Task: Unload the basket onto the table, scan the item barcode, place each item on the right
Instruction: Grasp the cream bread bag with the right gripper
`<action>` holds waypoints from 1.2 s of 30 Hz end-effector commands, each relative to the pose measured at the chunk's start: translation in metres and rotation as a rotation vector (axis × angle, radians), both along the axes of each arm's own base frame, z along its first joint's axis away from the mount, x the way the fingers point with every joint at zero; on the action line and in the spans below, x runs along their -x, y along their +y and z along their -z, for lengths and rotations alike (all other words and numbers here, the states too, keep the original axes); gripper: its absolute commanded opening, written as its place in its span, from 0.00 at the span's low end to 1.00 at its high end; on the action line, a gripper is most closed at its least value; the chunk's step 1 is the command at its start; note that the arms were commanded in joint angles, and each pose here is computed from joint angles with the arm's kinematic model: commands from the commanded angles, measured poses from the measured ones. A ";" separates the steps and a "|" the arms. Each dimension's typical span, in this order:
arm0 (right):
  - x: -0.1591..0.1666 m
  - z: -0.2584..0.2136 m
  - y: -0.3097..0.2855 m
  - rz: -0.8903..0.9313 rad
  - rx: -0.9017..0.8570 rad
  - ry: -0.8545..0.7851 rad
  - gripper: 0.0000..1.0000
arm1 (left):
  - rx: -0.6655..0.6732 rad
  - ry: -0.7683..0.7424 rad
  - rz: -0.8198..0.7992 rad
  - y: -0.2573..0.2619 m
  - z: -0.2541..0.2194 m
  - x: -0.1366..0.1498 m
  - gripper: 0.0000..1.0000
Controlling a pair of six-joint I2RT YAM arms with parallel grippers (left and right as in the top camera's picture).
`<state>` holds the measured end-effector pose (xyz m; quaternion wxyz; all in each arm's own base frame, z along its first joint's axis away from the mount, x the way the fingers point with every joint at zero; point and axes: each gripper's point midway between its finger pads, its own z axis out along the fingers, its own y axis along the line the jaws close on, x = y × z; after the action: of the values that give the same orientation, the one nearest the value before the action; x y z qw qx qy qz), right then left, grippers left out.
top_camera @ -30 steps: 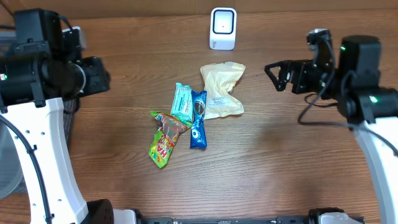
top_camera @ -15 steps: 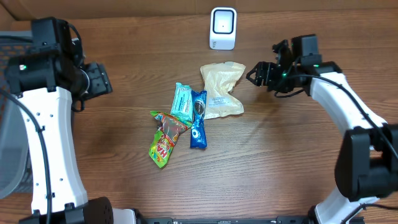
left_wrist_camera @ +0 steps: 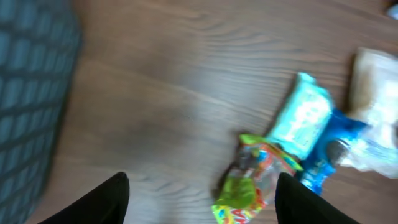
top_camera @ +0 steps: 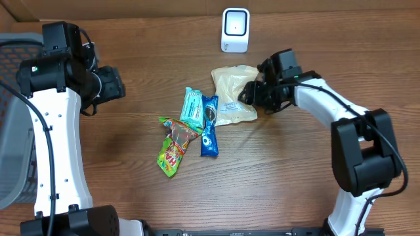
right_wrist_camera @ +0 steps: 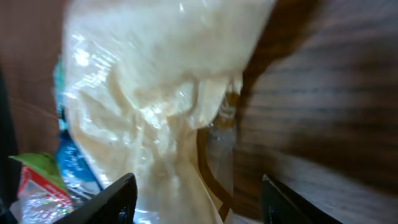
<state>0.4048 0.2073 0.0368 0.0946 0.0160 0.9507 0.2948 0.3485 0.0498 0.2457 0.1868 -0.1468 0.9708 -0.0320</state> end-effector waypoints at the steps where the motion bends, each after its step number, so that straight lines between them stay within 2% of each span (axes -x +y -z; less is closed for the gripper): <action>1: 0.001 0.007 0.002 0.030 0.030 0.033 0.62 | 0.101 -0.045 0.164 -0.027 -0.004 -0.005 0.69; 2: 0.005 0.008 0.003 0.023 0.034 0.046 0.62 | 0.102 -0.049 0.168 -0.028 -0.004 -0.006 0.71; 5: 0.019 0.011 0.012 -0.006 0.047 0.080 0.62 | 0.095 -0.050 0.165 -0.026 -0.004 -0.006 0.84; 6: 0.023 0.012 0.015 -0.015 0.051 0.089 0.61 | 0.095 -0.050 0.165 -0.026 -0.004 -0.006 1.00; 7: 0.027 0.013 0.017 -0.025 0.055 0.100 0.52 | 0.095 -0.052 0.165 -0.026 -0.004 -0.007 1.00; 9: 0.036 0.014 0.021 -0.040 0.065 0.126 0.18 | 0.094 -0.054 0.165 -0.026 -0.004 -0.007 1.00; 11: 0.044 0.016 0.021 -0.046 0.077 0.156 0.05 | 0.094 -0.053 0.165 -0.026 -0.004 -0.007 1.00; 20: 0.073 0.024 -0.021 0.009 0.189 0.323 0.04 | 0.094 -0.055 0.165 -0.026 -0.004 -0.007 1.00; 22: 0.074 0.020 -0.037 0.018 0.222 0.324 0.04 | 0.094 -0.055 0.165 -0.026 -0.004 -0.007 1.00; 25: 0.071 -0.006 -0.042 -0.024 0.166 0.281 0.04 | 0.094 -0.055 0.165 -0.026 -0.004 -0.007 1.00; 27: 0.065 -0.031 -0.044 -0.028 0.111 0.240 0.10 | 0.094 -0.055 0.165 -0.026 -0.004 -0.007 1.00; 29: 0.059 -0.055 -0.054 0.007 0.091 0.200 0.20 | 0.094 -0.055 0.165 -0.026 -0.004 -0.007 1.00; 32: 0.052 -0.073 -0.077 0.093 0.093 0.175 0.45 | 0.094 -0.055 0.165 -0.026 -0.004 -0.007 1.00; 36: 0.046 -0.066 -0.121 0.277 0.176 0.218 0.77 | 0.094 -0.055 0.165 -0.026 -0.004 -0.007 1.00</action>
<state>0.3500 0.1135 0.1018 0.0143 0.1218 0.9666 0.2249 0.3566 0.0274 0.2509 0.2028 -0.0889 0.9710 -0.0900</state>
